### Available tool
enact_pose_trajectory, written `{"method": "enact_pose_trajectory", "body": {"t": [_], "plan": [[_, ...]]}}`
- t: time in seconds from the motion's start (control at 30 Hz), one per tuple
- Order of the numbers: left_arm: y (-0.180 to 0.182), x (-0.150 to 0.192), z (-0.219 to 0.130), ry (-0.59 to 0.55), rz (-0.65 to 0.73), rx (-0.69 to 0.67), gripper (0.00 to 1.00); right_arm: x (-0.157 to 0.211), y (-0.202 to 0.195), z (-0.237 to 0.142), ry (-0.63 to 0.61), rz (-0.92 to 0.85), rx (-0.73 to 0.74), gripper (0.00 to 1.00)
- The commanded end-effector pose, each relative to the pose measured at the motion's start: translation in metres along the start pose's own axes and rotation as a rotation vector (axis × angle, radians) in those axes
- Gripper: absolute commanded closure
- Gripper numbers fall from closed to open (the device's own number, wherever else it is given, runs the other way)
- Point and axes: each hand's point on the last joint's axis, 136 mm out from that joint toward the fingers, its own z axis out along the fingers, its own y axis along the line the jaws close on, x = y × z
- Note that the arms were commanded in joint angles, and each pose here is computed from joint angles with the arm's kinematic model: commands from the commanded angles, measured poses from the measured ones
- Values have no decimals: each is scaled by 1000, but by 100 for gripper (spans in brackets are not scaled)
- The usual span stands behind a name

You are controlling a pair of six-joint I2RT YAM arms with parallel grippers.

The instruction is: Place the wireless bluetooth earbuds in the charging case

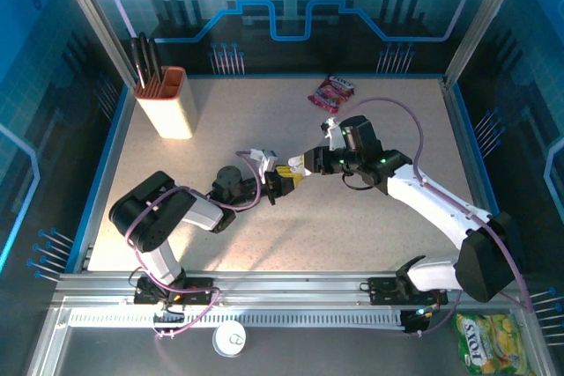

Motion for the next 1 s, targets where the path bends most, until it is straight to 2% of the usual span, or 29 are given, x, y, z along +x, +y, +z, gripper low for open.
{"method": "enact_pose_trajectory", "body": {"t": [0.0,0.23,0.5,0.77,0.97], "plan": [[-4,-13,6,-39,20,15,96,4,14,-6,10,-5,-48,62],[3,-7,7,-22,32,-6,96,8,18,-9,20,-20,-45,61],[1,-9,6,-32,26,2,96,9,10,-11,12,-21,-5,51],[1,-9,5,-34,23,0,96,9,8,-10,24,-13,10,53],[3,-8,6,-35,16,1,96,14,0,-18,14,-10,46,46]]}}
